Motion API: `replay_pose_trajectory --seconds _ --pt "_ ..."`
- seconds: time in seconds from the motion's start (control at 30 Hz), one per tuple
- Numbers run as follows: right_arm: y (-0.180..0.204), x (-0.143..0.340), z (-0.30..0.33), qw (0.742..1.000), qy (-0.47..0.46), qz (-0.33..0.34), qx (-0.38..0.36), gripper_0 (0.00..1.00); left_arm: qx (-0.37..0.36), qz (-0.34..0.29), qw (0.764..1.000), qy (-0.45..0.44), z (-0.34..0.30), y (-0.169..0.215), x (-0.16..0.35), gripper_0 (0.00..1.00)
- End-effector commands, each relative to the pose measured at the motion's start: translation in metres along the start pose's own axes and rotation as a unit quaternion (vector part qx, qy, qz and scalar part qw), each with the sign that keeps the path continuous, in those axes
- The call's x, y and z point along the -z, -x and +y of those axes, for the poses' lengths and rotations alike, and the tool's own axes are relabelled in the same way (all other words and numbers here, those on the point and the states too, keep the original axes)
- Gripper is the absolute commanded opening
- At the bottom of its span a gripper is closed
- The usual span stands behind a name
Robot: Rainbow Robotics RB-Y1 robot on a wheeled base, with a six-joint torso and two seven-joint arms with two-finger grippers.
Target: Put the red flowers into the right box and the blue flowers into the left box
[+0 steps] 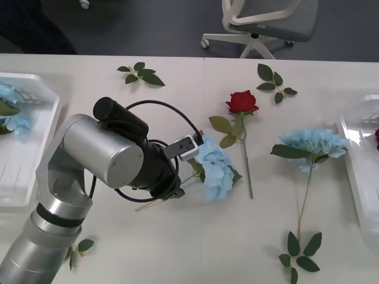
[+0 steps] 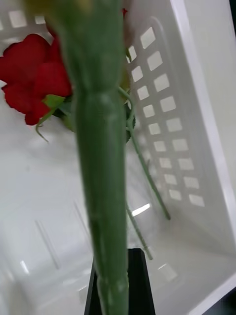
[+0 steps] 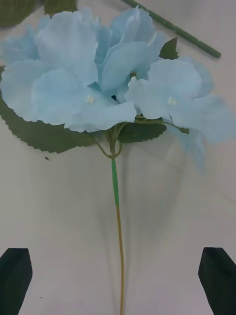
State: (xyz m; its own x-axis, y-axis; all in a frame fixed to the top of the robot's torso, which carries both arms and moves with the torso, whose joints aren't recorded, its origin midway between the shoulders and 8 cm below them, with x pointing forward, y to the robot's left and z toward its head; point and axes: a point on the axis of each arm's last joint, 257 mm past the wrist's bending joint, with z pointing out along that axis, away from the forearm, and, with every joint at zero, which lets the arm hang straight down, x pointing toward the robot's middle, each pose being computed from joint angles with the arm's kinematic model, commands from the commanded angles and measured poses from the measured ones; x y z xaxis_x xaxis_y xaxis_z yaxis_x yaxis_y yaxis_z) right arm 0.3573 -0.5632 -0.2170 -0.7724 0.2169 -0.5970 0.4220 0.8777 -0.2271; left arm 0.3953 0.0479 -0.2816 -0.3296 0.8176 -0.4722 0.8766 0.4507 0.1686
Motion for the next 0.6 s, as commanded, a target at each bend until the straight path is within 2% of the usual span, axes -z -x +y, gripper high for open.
replay_pose_trajectory --seconds 0.03,0.27,0.6 --pt "0.004 -0.019 -0.018 0.999 -0.026 -0.017 0.032 0.0 0.017 0.004 1.0 0.01 -0.001 0.012 -0.008 1.0" --pt "-0.011 -0.05 -0.02 0.997 -0.035 -0.017 0.065 0.0 -0.004 0.023 1.0 0.012 -0.002 0.017 -0.036 1.0" --pt "-0.016 -0.057 -0.012 0.998 -0.034 -0.003 0.057 0.0 -0.003 0.039 0.999 0.01 0.003 0.024 -0.067 1.0"
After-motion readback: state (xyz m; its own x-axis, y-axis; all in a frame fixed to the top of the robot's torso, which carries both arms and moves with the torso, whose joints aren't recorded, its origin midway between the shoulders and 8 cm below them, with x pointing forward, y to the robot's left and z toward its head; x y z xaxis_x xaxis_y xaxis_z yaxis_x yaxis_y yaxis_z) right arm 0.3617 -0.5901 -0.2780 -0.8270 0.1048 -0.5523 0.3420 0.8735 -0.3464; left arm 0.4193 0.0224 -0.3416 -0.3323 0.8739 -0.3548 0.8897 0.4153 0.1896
